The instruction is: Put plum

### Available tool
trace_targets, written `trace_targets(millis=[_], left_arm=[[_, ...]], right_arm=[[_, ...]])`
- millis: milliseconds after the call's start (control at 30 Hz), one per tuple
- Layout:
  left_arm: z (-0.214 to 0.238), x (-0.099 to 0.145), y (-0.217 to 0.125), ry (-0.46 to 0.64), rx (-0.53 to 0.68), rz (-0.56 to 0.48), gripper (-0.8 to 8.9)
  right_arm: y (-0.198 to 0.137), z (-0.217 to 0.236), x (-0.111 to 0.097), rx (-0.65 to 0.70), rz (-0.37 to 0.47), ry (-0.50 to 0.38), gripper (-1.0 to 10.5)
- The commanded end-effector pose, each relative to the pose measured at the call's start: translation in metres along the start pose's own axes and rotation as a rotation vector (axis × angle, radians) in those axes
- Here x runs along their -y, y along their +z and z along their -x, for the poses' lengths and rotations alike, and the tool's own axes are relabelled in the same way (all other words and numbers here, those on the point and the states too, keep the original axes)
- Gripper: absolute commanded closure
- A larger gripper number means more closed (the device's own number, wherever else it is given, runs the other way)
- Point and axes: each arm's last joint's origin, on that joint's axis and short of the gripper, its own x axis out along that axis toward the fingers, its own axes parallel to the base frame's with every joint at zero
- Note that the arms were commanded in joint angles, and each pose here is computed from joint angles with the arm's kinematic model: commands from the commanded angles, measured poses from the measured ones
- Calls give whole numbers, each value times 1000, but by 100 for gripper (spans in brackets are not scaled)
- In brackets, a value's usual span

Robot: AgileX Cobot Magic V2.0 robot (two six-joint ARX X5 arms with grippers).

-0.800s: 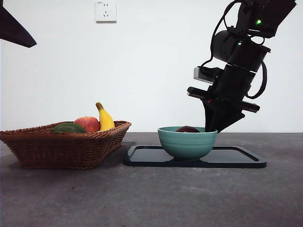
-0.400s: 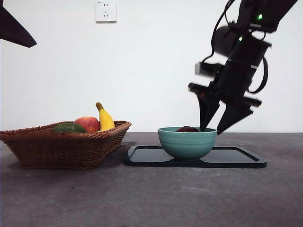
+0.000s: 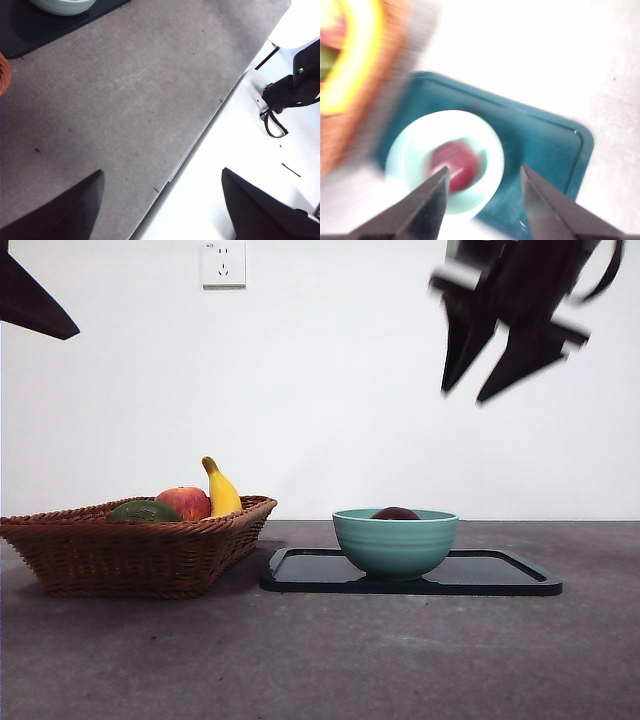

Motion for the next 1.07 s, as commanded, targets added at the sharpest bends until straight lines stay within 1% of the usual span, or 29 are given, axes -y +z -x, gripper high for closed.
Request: trace_targets(millis=[33,167,300,367,533,700,767,900,1067], left_arm=[[1,1,3,-8,8,-22,439],[1,1,3,-8,9,-23,439],[1,1,3,-8,9,-23,440],[1,1,3,-8,9,-23,439],[1,1,3,-8,11,-24,440],[1,1,3,-8,11,-24,440],[1,1,3,-8,11,-24,440],[1,1,3,-8,11,-24,440],[1,1,3,-8,11,-24,440]], right_arm=[[2,28,-10,32,27,20,719],[-11,65,-18,15,30,20,719],[-26,89,-25,36,40,68,719],[-36,97,-27,45,47,73,719],[-71,104,-31,36,65,95,719],[-112,104,-35,10,94,172,719],[-127,103,-37,-1,105,187,719],[-153,104,-37,-12,124,210,719],[-172,110,-38,15,139,234,719]])
